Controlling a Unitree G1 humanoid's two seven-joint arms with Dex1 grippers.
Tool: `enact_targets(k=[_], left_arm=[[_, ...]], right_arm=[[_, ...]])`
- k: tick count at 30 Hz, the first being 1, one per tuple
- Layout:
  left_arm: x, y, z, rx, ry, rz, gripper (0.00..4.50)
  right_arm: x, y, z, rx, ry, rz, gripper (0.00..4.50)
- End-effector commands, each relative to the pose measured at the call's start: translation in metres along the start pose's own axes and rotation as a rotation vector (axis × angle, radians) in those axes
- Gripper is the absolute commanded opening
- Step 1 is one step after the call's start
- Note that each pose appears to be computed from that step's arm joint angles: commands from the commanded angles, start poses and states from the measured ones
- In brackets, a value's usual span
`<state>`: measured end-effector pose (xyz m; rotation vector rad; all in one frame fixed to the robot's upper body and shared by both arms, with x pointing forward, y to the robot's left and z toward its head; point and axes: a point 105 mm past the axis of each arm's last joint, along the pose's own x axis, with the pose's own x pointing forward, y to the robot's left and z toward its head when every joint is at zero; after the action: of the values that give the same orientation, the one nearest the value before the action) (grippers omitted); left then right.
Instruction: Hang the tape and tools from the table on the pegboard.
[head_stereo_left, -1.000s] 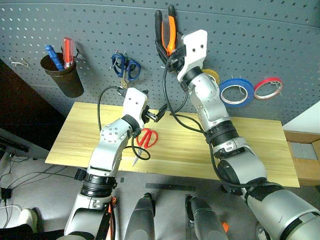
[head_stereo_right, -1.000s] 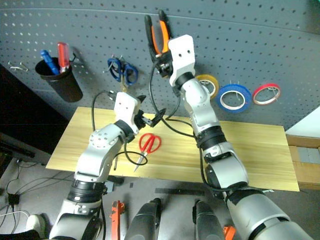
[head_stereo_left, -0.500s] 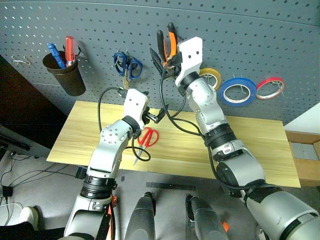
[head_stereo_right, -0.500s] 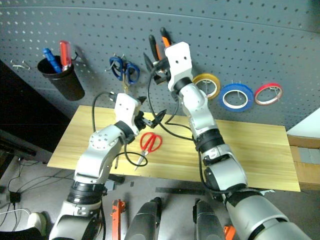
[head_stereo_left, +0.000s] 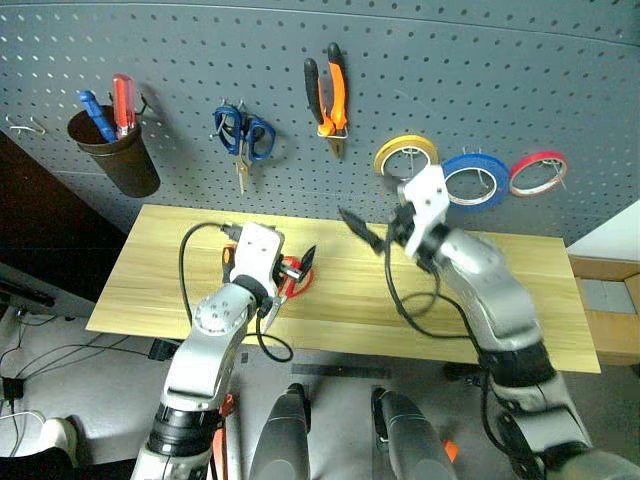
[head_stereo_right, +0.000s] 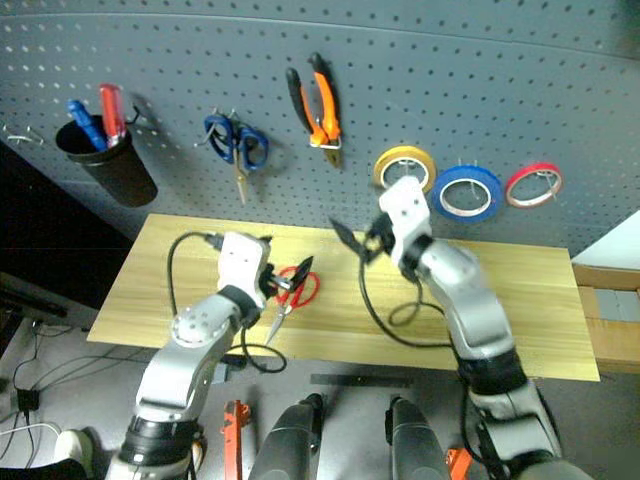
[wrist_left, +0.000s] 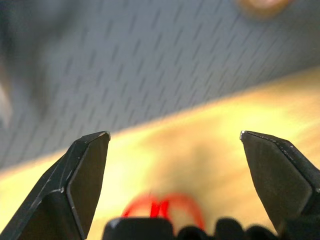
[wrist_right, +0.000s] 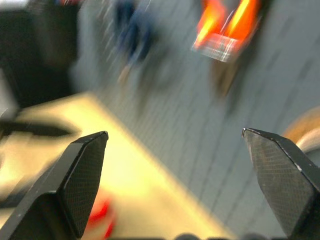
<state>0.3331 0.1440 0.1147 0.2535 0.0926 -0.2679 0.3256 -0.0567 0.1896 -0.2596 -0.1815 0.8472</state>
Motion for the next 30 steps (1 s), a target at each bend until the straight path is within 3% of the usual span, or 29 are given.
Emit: enact_targets(k=[1,8,13,21,30], left_arm=[[-0.009,0.0,-0.021,0.023,0.1,0.073,4.5],[-0.009,-0.008,-0.052,-0.012,0.216,0.099,4.5],[-0.014,0.013,-0.077,-0.001,0.296,0.167,4.5],[-0.017,0.019,-0.111,-0.029,0.395,0.093,4.5],[-0.014,-0.003,-0.119,-0.098,0.442,-0.098,4.5]], right_arm=[[-0.022,0.034,0.004,-0.012,-0.032,0.154,4.47],[-0.04,0.069,-0.026,0.05,0.001,0.296,4.47],[-0.046,0.095,-0.043,0.006,0.009,0.41,4.47],[-0.038,0.099,-0.045,-0.001,-0.015,0.425,4.47],[-0.029,0.098,-0.04,0.0,-0.031,0.397,4.47]])
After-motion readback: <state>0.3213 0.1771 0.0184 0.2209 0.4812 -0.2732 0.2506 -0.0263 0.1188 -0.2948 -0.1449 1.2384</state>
